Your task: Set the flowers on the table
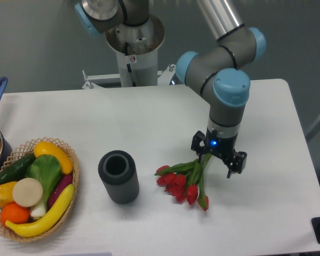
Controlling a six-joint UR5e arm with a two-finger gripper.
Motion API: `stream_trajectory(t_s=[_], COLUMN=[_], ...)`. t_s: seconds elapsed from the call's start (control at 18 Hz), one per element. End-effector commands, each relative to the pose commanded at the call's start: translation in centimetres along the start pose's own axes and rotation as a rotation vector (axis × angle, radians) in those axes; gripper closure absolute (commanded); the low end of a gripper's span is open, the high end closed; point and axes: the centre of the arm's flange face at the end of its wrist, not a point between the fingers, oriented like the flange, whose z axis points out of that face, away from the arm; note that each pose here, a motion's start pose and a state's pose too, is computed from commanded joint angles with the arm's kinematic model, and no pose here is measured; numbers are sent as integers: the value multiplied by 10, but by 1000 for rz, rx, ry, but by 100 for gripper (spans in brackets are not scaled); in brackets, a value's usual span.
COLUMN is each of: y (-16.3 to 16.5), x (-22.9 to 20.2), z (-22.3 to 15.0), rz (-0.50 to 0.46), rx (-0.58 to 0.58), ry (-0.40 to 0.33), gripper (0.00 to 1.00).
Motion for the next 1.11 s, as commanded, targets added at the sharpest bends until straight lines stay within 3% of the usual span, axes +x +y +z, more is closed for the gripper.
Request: stream_trajectory(t_s=[0.17,0.39,0.67,1.11], y=[5,25,86,160], x=[-24,-40,-35,-22], z=[-37,-57,-104,-128], rz=[-24,62,218,307], rx=[-24,-22,-3,49], ry=[44,73,111,117], gripper=[0,0,0,0])
